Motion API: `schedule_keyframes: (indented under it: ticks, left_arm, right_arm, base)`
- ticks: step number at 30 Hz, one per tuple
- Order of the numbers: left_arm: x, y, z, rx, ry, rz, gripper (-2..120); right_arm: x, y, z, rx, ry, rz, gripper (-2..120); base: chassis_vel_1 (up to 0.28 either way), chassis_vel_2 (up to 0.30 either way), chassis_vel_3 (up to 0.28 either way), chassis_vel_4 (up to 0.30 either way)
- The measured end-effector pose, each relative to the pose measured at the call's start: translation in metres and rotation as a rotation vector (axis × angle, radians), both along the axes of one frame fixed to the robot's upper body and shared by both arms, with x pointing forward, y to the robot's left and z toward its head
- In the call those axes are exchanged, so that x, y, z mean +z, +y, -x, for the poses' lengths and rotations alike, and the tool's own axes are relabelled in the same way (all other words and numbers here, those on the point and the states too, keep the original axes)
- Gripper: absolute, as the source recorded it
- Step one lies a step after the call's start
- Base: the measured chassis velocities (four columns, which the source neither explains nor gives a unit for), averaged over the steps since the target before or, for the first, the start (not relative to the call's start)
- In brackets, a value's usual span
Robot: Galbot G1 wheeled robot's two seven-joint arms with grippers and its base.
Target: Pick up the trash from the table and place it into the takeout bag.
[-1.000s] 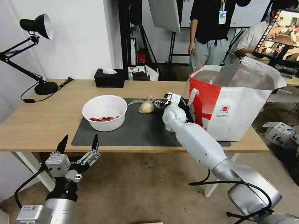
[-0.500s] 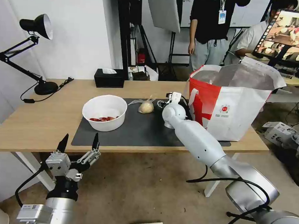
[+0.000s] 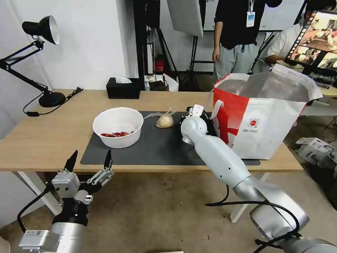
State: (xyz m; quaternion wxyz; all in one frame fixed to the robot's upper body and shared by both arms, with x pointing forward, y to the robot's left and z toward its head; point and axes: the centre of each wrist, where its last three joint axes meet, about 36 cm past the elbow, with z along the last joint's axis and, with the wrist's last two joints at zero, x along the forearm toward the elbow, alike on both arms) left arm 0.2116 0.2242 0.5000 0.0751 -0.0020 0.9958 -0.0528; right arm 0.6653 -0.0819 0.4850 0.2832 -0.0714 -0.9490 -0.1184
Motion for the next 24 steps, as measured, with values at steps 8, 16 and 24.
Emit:
schedule_keyframes:
  ticks: [8, 16, 24]
  left_arm:
    - [0.0, 0.0, 0.0, -0.002, -0.001, -0.001, 100]
    - [0.0, 0.0, 0.0, -0.003, -0.001, 0.0, 100]
    - [0.0, 0.001, 0.0, -0.001, -0.006, -0.002, 100]
  right_arm:
    - [0.006, -0.007, 0.002, -0.005, -0.024, 0.005, 0]
    - [0.027, -0.004, 0.024, 0.103, -0.138, 0.0, 0]
    - [0.072, 0.025, 0.05, 0.241, -0.276, 0.0, 0]
  base:
    - [0.0, 0.0, 0.0, 0.0]
    - [0.0, 0.0, 0.0, 0.0]
    - [0.0, 0.0, 0.0, 0.0]
